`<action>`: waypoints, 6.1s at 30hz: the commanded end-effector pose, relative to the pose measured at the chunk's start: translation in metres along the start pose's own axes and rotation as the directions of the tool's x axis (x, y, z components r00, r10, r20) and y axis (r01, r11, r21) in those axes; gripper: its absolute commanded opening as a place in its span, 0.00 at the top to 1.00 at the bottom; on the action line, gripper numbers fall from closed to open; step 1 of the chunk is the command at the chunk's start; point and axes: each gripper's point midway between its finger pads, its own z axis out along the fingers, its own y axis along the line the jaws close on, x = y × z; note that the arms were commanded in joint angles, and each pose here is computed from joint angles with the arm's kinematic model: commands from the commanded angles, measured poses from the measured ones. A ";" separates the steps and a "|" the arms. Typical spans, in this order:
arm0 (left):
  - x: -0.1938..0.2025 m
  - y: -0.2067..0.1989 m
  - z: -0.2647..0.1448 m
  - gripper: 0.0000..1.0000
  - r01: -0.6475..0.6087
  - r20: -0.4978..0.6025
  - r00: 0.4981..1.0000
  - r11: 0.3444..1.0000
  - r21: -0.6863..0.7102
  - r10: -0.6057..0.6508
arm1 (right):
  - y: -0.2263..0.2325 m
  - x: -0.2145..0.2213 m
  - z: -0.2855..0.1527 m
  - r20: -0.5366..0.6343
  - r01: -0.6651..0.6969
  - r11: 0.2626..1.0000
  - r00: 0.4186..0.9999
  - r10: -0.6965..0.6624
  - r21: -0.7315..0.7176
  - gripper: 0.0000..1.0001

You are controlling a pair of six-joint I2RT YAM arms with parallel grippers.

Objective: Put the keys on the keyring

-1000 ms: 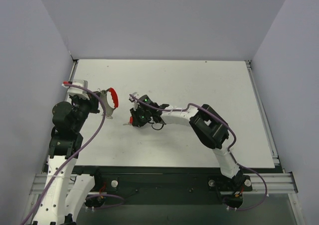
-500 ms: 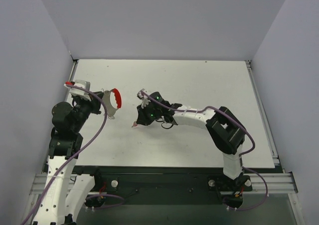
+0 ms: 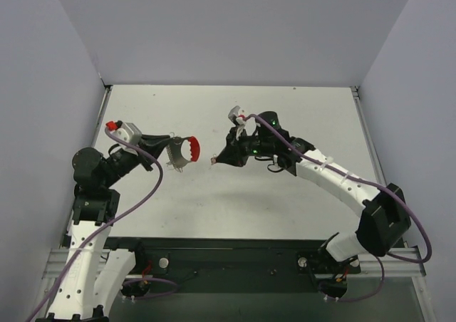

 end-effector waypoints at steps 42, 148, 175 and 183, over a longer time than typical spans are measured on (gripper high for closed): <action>-0.016 -0.014 0.005 1.00 -0.253 0.088 0.963 0.966 -0.042 0.256 | -0.009 0.154 -0.028 -0.500 -0.236 0.966 0.828 0.255 0.101 1.00; -0.025 -0.108 0.001 1.00 -0.308 0.245 0.946 0.822 0.478 0.213 | 0.128 -0.020 -0.138 0.156 0.273 0.879 0.961 -0.229 -0.390 1.00; -0.047 -0.109 0.064 1.00 -0.311 0.273 0.934 0.896 0.316 0.228 | 0.094 -0.096 -0.141 0.325 0.023 0.994 0.946 0.014 -0.109 1.00; -0.038 -0.152 0.062 1.00 -0.448 0.331 0.883 0.808 0.384 0.332 | 0.108 -0.103 -0.145 0.309 0.027 0.982 0.951 0.032 -0.188 1.00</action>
